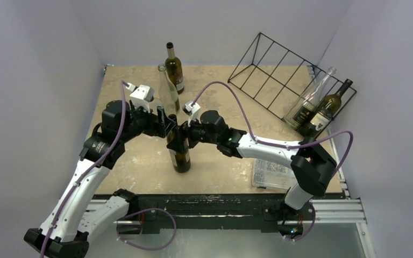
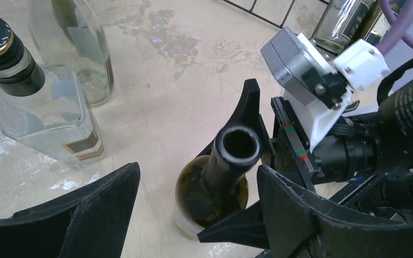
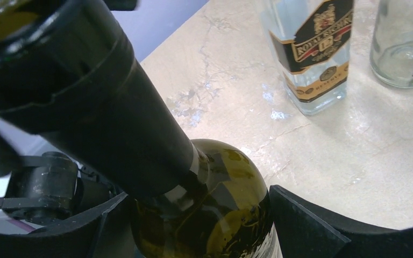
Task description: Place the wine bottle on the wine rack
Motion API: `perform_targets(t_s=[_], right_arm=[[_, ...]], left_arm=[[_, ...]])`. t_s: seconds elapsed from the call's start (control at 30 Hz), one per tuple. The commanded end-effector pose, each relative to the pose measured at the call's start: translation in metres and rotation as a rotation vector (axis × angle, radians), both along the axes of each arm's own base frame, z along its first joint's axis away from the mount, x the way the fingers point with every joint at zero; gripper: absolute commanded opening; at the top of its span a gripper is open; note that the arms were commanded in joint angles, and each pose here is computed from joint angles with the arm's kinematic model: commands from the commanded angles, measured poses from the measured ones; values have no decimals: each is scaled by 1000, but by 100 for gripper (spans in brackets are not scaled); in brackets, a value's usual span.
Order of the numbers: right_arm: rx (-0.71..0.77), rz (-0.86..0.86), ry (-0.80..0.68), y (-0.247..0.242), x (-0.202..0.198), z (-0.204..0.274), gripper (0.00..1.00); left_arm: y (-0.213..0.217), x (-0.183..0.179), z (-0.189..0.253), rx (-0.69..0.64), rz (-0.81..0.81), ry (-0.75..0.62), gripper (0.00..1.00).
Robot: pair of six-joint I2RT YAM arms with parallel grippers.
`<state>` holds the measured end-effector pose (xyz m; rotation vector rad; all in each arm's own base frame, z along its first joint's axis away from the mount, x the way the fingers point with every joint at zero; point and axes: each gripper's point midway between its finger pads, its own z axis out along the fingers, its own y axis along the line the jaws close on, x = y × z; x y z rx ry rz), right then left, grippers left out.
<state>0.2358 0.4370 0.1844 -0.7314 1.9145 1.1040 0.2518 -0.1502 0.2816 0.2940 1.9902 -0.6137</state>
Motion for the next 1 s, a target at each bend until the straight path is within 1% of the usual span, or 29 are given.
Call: perform_targets(t_s=[0.0, 0.17, 0.27, 0.63, 0.8, 0.97], right_arm=[[169, -44, -32, -9, 16, 55, 0], [223, -68, 5, -27, 30, 61, 0], [230, -98, 6, -38, 40, 63, 0], [238, -188, -37, -70, 68, 85, 0], [237, -254, -42, -92, 90, 95, 0], [240, -360, -57, -128, 119, 106, 0]], left_arm=[[1, 1, 36, -48, 14, -112, 80], [6, -1, 40, -48, 38, -137, 81], [9, -2, 42, -48, 50, -148, 81], [11, -5, 46, -48, 52, -156, 82], [11, -6, 48, -52, 51, -161, 82], [8, -10, 50, -63, 34, -164, 82]])
